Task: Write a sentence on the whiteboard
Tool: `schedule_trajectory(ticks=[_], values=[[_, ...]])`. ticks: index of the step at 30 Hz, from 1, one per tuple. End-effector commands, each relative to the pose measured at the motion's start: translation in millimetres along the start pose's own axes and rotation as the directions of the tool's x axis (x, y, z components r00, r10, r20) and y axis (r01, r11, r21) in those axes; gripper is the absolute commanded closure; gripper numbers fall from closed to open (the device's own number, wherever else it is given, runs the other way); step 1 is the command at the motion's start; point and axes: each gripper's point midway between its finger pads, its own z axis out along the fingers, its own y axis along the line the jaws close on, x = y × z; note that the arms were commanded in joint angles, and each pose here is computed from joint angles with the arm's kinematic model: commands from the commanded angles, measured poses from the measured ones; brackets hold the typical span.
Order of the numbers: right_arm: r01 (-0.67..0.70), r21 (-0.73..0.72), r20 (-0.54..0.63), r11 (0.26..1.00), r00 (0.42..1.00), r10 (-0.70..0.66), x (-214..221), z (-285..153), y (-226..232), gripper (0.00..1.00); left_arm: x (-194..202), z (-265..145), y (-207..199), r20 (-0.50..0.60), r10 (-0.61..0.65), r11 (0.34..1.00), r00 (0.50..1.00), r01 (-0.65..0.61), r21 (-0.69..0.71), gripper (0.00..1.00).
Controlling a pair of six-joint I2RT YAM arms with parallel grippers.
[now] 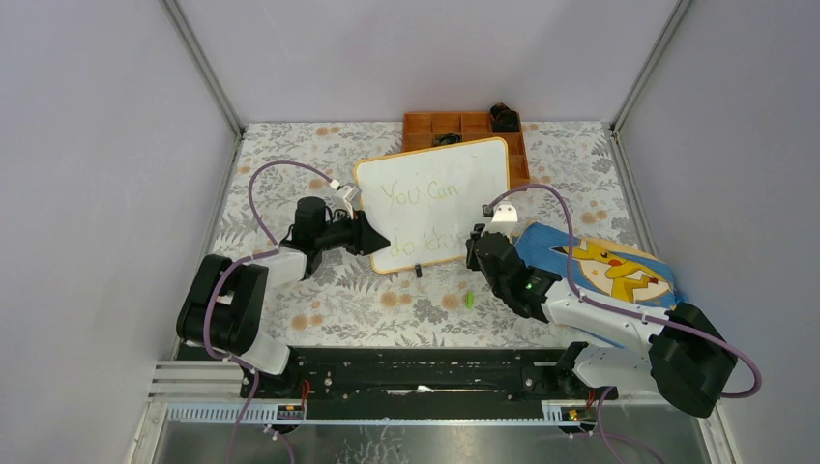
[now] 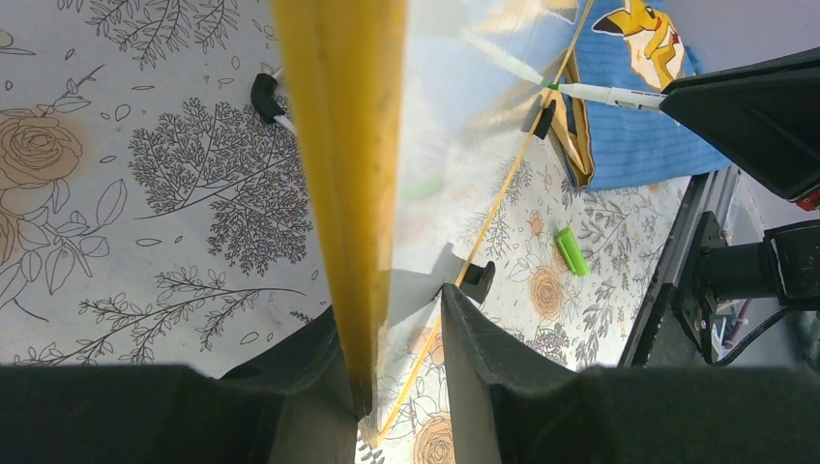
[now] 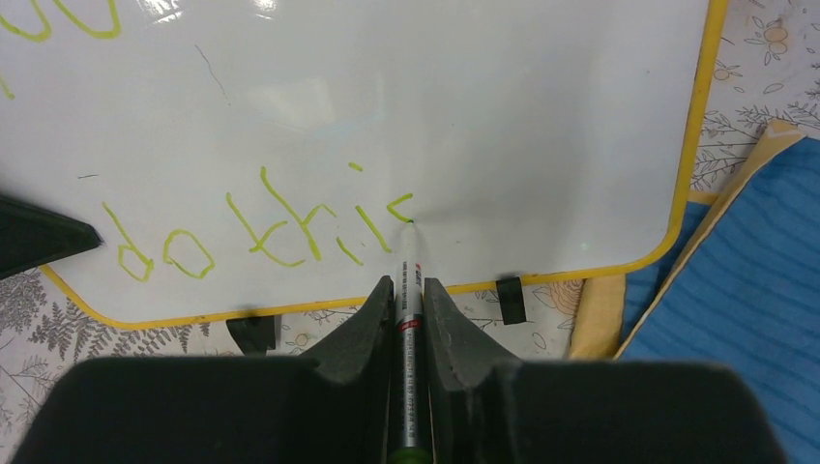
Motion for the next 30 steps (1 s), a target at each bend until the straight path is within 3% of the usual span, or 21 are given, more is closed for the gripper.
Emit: schedule_trajectory(ticks=[1, 11, 30], values=[[-0.012, 0.082, 0.034, 0.997, 0.999, 0.009, -8.6, 0.1, -15.7, 1.0, -5.7, 2.6, -7.6, -0.002, 0.047, 0.999, 0.999, -0.047, 0.015, 0.6], [-0.003, 0.093, 0.01, 0.996, 1.0, 0.002, -1.5, 0.4, -19.0, 1.0, -5.5, 2.7, -8.2, -0.003, 0.049, 0.999, 0.999, -0.048, 0.015, 0.6], [-0.021, -0.041, -0.042, 0.999, 0.999, 0.019, 6.4, 3.0, 9.2, 1.0, -5.3, 3.5, -8.9, -0.005, 0.053, 0.999, 0.999, -0.053, 0.015, 0.6]])
